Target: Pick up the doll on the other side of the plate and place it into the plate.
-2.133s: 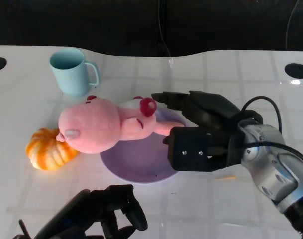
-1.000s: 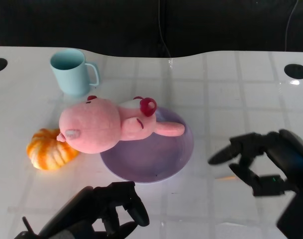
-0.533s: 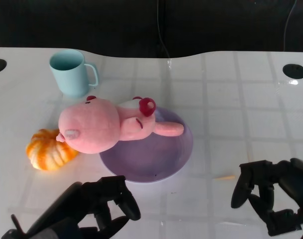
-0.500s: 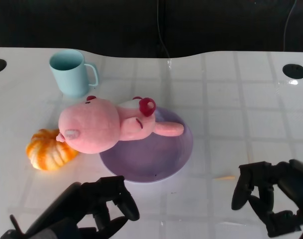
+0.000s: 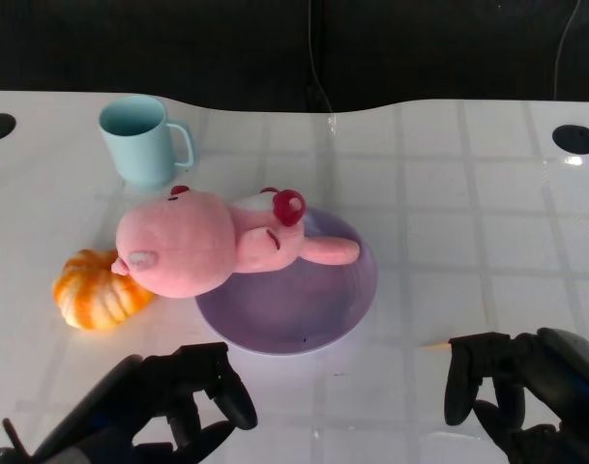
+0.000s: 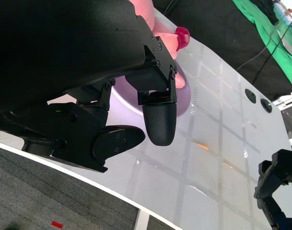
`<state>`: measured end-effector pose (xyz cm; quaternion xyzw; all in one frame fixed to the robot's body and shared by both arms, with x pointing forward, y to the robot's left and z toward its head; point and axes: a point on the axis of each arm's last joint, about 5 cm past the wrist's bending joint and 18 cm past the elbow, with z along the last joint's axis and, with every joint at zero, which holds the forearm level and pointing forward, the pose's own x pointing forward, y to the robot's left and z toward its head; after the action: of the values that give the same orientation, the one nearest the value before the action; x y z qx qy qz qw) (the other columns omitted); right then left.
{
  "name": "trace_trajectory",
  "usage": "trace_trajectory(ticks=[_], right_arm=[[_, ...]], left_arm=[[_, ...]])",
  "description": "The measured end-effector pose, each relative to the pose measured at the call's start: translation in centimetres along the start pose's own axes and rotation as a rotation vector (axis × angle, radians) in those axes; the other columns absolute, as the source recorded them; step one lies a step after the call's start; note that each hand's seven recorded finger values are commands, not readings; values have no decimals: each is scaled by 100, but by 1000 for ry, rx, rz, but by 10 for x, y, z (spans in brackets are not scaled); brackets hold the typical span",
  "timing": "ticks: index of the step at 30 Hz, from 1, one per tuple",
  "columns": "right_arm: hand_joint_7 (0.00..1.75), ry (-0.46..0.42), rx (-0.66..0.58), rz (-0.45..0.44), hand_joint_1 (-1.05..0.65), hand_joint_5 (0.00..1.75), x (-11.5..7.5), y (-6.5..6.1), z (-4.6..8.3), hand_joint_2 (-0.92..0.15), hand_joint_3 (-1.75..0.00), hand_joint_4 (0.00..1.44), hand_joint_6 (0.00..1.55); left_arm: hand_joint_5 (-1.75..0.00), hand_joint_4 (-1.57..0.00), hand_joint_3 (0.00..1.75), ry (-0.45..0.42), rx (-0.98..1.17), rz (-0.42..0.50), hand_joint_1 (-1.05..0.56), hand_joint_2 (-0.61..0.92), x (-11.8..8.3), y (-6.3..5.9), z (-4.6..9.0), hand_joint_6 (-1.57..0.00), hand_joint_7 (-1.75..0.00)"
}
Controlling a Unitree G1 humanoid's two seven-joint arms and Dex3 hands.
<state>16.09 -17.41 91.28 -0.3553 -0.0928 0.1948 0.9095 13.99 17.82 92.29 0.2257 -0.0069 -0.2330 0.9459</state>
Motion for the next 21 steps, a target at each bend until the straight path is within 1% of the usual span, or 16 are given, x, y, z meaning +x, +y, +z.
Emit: trace_trajectory(ticks=[9, 15, 21], right_arm=[[131, 9, -12, 19, -1, 172, 2, 1, 0, -30, -134, 89, 85], [125, 15, -20, 29, -2, 168, 2, 0, 0, -32, -131, 89, 86], [124, 28, -23, 49, -1, 169, 2, -1, -1, -33, -128, 88, 87]], left_arm=[[-162, -57, 62, -5, 3, -1, -11, 84, 0, 0, -1, -60, -130], [-167, -59, 62, -6, 2, -3, -12, 84, 0, -1, -1, -60, -131], [-166, -58, 62, -8, 1, -4, -12, 84, 1, -1, 0, -60, -131]])
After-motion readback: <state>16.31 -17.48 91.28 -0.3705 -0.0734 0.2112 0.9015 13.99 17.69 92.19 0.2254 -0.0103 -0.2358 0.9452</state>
